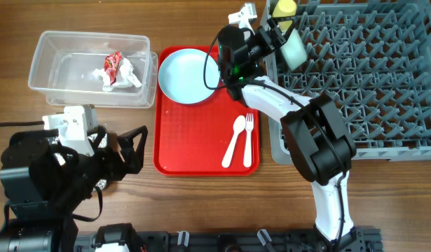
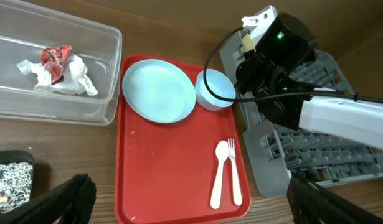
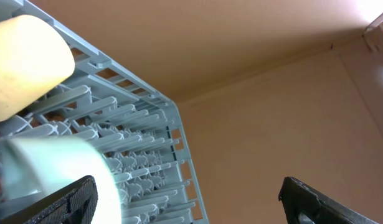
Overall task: Sort waste into correct bins and load items into the dishwasher rack
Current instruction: 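Move the right gripper back to the small blue bowl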
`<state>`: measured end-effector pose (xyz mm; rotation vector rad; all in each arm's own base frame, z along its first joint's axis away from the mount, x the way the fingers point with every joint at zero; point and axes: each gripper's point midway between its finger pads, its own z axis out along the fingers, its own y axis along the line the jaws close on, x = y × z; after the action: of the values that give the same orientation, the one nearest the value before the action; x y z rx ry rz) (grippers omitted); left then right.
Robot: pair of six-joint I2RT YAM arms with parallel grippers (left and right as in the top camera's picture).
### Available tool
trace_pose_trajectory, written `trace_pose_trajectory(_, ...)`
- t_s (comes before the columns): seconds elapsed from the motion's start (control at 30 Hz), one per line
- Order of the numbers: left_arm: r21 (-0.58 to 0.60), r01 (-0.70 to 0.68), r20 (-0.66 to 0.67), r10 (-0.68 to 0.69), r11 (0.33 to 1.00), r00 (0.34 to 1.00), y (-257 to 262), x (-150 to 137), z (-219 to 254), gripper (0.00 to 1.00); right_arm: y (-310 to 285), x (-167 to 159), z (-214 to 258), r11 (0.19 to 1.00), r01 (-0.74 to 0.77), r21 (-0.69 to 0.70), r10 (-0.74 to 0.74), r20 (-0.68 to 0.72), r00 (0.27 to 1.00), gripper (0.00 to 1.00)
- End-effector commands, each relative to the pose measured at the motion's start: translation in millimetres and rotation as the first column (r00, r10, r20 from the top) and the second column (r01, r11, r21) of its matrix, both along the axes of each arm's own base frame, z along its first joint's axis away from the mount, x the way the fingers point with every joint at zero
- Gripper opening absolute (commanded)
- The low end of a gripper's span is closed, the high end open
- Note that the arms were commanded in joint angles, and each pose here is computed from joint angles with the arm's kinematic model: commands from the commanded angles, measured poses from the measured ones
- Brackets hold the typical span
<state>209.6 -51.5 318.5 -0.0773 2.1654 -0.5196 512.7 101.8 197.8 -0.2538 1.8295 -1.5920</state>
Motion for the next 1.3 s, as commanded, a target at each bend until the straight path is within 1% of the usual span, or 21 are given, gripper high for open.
trace_pose_trajectory(0.0,-0.005,0.004,0.011,-0.004,1.000,1.000,0,1,5,1.00,-11,-3,-6,0.998,0.058,-0.004,-0.058,0.000,0.998,0.95)
trace_pose_trajectory(0.17,-0.005,0.004,0.012,-0.004,1.000,1.000,-1,1,5,1.00,-23,-6,-6,0.995,0.103,-0.005,-0.103,0.003,0.995,0.95)
trace_pose_trajectory(0.27,-0.005,0.004,0.012,-0.004,1.000,1.000,-1,1,5,1.00,-20,-7,-4,0.995,0.098,-0.001,-0.098,0.010,0.995,0.95)
trace_pose_trajectory(0.37,-0.005,0.004,0.012,-0.004,1.000,1.000,-1,1,5,1.00,-5,-9,3,0.998,0.067,0.018,-0.068,0.041,0.997,0.95)
trace_pose_trajectory(0.57,-0.005,0.004,0.012,-0.004,1.000,1.000,-1,1,5,1.00,41,-25,32,0.991,-0.041,0.129,0.014,0.205,0.979,0.95)
trace_pose_trajectory(0.6,-0.005,0.004,0.012,-0.004,1.000,1.000,-1,1,5,1.00,46,-26,34,0.987,-0.055,0.150,0.019,0.234,0.972,0.97)
trace_pose_trajectory(0.63,-0.005,0.004,0.011,-0.004,1.000,1.000,-1,1,5,1.00,52,-29,36,0.981,-0.076,0.181,0.023,0.276,0.961,1.00)
trace_pose_trajectory(0.7,-0.005,0.004,0.011,-0.004,1.000,1.000,-1,1,5,1.00,61,-30,36,0.961,-0.124,0.247,0.025,0.367,0.930,1.00)
trace_pose_trajectory(0.8,-0.005,0.004,0.011,-0.004,1.000,1.000,-1,1,5,1.00,82,-21,41,0.916,-0.270,0.296,0.105,0.473,0.875,1.00)
trace_pose_trajectory(0.9,-0.005,0.004,0.012,-0.004,1.000,1.000,-1,1,5,1.00,109,-6,44,0.825,-0.457,0.332,0.208,0.573,0.793,1.00)
trace_pose_trajectory(1.0,-0.005,0.004,0.012,-0.004,1.000,1.000,-1,1,5,1.00,151,7,27,0.705,-0.616,0.353,0.385,0.539,0.749,1.00)
trace_pose_trajectory(1.03,-0.004,0.004,0.012,-0.004,1.000,1.000,0,1,5,1.00,174,10,10,0.633,-0.672,0.384,0.477,0.490,0.730,1.00)
trace_pose_trajectory(1.07,-0.004,0.004,0.012,-0.004,1.000,1.000,0,1,5,1.00,187,10,-2,0.586,-0.697,0.413,0.528,0.457,0.716,1.00)
trace_pose_trajectory(1.1,-0.004,0.004,0.012,-0.004,1.000,1.000,0,1,5,1.00,208,6,-22,0.505,-0.722,0.472,0.600,0.410,0.687,1.00)
trace_pose_trajectory(1.17,-0.005,0.004,0.012,-0.004,1.000,1.000,0,1,5,1.00,231,-2,-46,0.400,-0.719,0.568,0.650,0.378,0.659,1.00)
trace_pose_trajectory(1.2,-0.004,0.004,0.013,-0.004,1.000,1.000,0,1,5,1.00,237,-7,-54,0.366,-0.703,0.610,0.650,0.374,0.662,1.00)
trace_pose_trajectory(1.27,-0.004,0.004,0.016,-0.004,1.000,1.000,0,1,6,1.00,243,-12,-67,0.330,-0.659,0.676,0.645,0.348,0.681,0.99)
